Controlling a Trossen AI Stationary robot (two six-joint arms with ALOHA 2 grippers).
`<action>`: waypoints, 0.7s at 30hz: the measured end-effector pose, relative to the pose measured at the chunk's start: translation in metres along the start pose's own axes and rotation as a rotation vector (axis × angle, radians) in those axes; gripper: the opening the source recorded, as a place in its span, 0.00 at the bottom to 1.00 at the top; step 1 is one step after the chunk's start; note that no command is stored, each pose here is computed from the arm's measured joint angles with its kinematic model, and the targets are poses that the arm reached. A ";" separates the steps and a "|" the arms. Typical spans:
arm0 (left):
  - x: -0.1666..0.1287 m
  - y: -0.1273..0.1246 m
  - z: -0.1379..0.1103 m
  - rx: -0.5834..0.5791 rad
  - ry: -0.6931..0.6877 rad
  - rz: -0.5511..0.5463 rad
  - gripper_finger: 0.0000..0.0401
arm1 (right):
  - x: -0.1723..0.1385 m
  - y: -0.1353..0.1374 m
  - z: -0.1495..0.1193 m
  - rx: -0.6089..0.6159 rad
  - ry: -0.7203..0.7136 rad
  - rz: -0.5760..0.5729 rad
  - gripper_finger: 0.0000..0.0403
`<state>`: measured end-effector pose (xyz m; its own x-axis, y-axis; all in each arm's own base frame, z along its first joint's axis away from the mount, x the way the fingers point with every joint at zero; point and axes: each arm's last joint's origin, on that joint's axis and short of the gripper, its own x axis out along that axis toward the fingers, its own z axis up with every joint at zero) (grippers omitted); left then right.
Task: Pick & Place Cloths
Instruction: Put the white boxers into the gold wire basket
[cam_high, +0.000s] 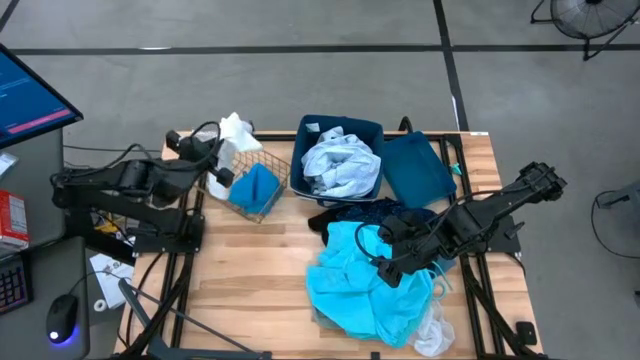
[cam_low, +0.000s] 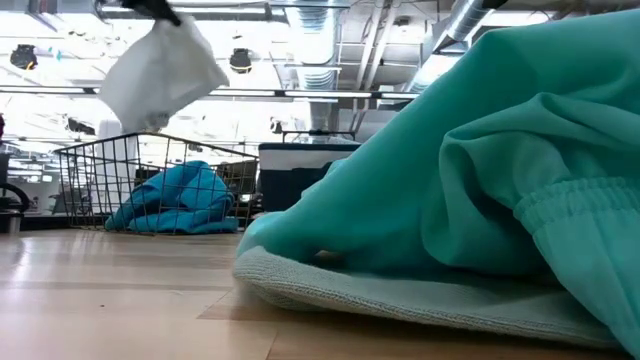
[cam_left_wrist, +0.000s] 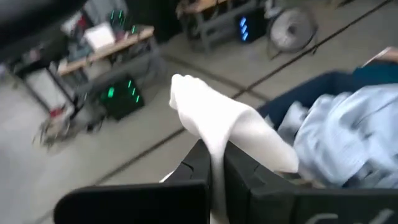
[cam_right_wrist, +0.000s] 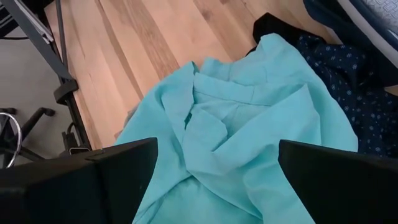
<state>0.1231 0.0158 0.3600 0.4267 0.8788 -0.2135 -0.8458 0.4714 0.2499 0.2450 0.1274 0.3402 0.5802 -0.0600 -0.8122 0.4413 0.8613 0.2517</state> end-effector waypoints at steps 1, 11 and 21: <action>0.003 0.000 -0.005 -0.013 0.022 0.012 0.00 | 0.000 0.000 0.000 0.000 0.000 0.000 0.81; 0.034 -0.019 -0.080 -0.054 0.247 0.015 0.00 | 0.000 0.000 0.000 -0.010 0.000 0.000 0.81; 0.046 -0.028 -0.135 -0.215 0.494 -0.060 0.00 | 0.001 -0.002 0.001 -0.007 0.005 -0.008 0.81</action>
<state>0.1233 0.0325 0.2153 0.3191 0.6868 -0.6530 -0.8931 0.4485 0.0353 0.2456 0.1249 0.3398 0.5728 -0.0646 -0.8172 0.4416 0.8641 0.2413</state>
